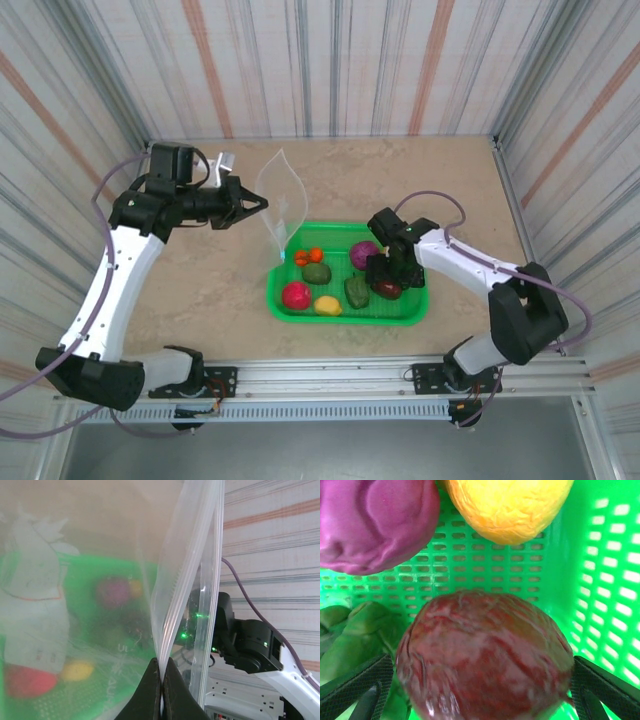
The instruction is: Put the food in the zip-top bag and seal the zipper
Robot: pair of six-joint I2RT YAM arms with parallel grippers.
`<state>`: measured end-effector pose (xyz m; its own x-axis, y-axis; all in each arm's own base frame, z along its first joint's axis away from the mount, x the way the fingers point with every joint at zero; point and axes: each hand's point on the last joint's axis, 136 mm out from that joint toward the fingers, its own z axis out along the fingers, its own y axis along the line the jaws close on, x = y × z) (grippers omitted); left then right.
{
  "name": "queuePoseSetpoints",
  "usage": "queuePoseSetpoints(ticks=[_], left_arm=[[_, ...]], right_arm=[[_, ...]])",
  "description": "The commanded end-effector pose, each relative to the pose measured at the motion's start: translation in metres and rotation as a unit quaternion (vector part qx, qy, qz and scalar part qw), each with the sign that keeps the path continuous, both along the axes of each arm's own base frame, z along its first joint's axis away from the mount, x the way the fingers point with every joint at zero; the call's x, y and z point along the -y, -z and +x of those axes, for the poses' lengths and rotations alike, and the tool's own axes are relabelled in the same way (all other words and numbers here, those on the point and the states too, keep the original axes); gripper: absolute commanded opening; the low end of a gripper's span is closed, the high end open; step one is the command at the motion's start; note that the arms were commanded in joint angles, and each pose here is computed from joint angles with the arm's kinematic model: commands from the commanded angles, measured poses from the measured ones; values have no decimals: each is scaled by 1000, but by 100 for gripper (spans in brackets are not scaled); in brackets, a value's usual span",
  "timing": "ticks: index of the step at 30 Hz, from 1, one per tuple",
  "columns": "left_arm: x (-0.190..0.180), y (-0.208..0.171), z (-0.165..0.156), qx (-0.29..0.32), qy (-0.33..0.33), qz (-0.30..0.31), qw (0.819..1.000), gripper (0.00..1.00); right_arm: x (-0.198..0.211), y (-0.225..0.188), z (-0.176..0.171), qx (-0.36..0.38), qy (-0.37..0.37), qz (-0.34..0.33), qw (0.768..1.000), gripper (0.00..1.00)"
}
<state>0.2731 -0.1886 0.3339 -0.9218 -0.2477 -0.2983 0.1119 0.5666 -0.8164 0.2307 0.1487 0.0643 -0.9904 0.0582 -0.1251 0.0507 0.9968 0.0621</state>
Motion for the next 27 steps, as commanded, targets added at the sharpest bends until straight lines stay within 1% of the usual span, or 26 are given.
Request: queuePoseSetpoints(ticks=[1, 4, 6, 8, 12, 15, 20, 23, 25, 27], left_arm=[[2, -5, -6, 7, 8, -15, 1000, 0], [2, -2, -5, 4, 9, -15, 1000, 0], [4, -4, -4, 3, 11, -19, 1000, 0], [5, -5, -3, 1, 12, -21, 1000, 0], [5, -4, -1, -4, 11, -23, 1000, 0], [5, -2, 1, -7, 7, -19, 1000, 0], [5, 1, 6, -18, 3, -23, 1000, 0], [8, 3, 8, -23, 4, -35, 999, 0], [9, 3, 9, -22, 3, -39, 999, 0], [9, 3, 10, -24, 1, -41, 999, 0]], right_arm=[[4, 8, 6, 3, -8, -15, 1000, 93], [3, 14, 10, 2, -5, -16, 1000, 90], [0, 15, 10, -1, -7, -10, 1000, 85], [-1, 14, 10, -1, -5, -5, 1000, 77], [-1, -10, 10, 19, 3, 16, 1000, 68], [0, -46, 10, 53, 3, 40, 998, 65], [2, -126, 10, 131, -14, 86, 988, 61], [-12, -180, 11, 182, -32, 152, 971, 58], [-30, -220, 13, 211, -50, 211, 953, 57], [-47, -255, 15, 236, -66, 256, 935, 55]])
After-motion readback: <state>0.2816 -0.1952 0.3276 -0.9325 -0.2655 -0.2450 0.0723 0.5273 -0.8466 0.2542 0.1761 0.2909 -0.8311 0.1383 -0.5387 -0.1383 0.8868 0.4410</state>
